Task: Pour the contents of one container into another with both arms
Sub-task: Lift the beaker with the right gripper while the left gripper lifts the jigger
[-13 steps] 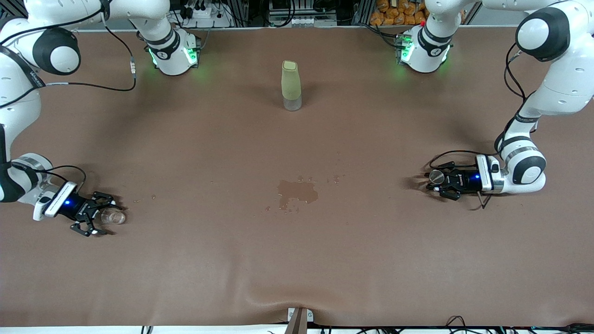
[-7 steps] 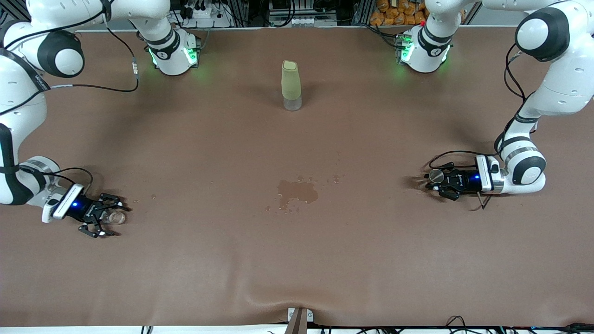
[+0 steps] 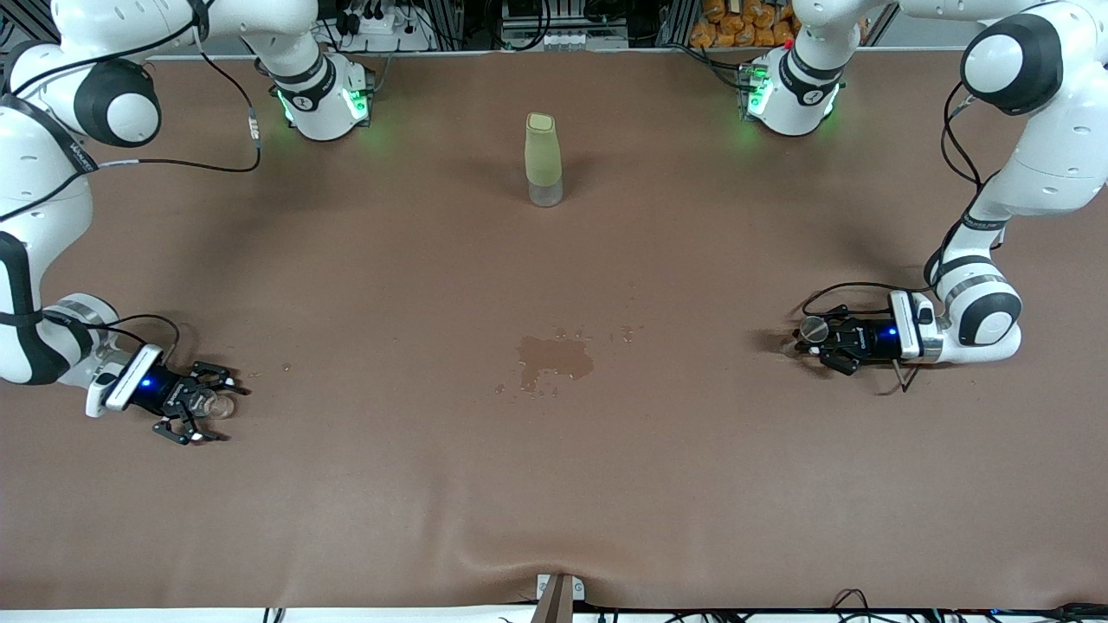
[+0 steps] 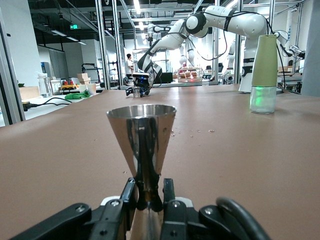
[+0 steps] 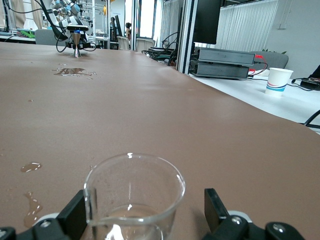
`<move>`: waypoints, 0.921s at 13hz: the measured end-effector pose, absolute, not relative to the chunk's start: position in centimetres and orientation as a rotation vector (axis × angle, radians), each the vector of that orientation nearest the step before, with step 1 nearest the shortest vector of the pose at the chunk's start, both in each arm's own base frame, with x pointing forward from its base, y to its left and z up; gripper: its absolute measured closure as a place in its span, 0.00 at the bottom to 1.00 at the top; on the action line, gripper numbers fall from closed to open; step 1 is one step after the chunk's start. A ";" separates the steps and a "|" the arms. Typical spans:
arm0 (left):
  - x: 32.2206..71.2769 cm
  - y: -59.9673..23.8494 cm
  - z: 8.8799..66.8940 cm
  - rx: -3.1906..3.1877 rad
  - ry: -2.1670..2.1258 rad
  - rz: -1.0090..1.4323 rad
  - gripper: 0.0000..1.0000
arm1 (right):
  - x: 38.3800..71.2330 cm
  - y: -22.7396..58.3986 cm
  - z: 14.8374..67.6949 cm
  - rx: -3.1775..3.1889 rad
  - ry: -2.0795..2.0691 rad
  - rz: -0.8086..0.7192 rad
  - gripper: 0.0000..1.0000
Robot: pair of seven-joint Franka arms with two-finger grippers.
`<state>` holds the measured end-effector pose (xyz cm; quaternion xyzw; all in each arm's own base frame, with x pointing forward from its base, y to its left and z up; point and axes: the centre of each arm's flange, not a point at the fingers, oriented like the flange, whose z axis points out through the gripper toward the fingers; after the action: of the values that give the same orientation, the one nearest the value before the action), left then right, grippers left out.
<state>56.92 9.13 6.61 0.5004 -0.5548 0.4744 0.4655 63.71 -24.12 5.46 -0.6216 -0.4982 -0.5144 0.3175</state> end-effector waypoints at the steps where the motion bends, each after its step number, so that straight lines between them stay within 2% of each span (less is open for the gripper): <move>1: 56.9 9.1 6.6 1.229 -1.362 1.165 0.72 | 63.7 -24.1 5.4 -1.632 -1.308 -1.354 0.00; 5: 57.1 9.0 6.8 1.230 -1.344 1.185 0.79 | 63.5 -23.9 5.0 -1.622 -1.285 -1.363 0.00; 8: 57.1 8.8 6.7 1.228 -1.340 1.187 0.79 | 63.4 -24.0 4.9 -1.622 -1.282 -1.365 0.00; 10: 57.3 8.4 6.7 1.222 -1.345 1.183 0.79 | 63.3 -23.9 4.9 -1.612 -1.279 -1.363 0.19; 12: 57.7 7.3 6.9 1.204 -1.357 1.174 0.79 | 63.2 -23.9 4.8 -1.608 -1.277 -1.362 0.46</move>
<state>57.66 7.29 6.94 0.4914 -0.5541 0.4794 0.4708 63.24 -23.88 4.81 -0.6155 -0.4888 -0.5214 0.3323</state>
